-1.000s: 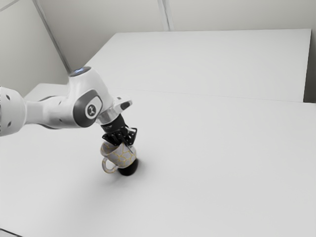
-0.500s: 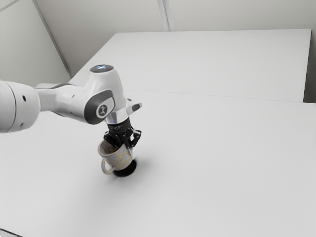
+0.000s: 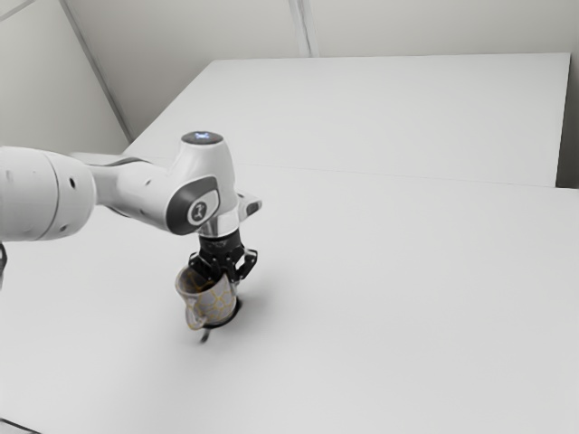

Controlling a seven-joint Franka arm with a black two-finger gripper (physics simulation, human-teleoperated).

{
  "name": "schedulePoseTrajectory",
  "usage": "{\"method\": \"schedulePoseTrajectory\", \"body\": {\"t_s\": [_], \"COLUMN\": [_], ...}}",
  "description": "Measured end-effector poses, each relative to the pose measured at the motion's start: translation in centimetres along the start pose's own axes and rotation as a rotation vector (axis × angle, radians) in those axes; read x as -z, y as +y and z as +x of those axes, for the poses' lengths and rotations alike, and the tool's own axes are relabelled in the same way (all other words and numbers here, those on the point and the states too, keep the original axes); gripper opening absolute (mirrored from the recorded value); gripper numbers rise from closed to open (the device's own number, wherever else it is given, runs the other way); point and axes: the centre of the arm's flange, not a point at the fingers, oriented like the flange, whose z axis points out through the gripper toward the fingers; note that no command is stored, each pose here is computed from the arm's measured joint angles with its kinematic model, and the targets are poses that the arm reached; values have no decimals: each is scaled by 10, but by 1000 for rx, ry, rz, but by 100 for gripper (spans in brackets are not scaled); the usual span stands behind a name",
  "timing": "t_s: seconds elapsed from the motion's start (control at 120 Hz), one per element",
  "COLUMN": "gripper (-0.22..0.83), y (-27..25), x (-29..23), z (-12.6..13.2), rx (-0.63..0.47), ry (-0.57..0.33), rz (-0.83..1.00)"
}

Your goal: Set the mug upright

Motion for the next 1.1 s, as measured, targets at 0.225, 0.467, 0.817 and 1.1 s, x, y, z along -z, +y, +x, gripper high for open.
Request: {"method": "schedulePoseTrajectory", "body": {"t_s": [0.225,0.467,0.817,1.1], "gripper": [16,47,59,61], "y": [2,3,-3,-30], "x": [-5,8,58,142], "z": [2,5,13,39], "rx": [37,67,69,10], "ry": [-6,5,58,135], "rz": [-7,-40,-101,-142]}}
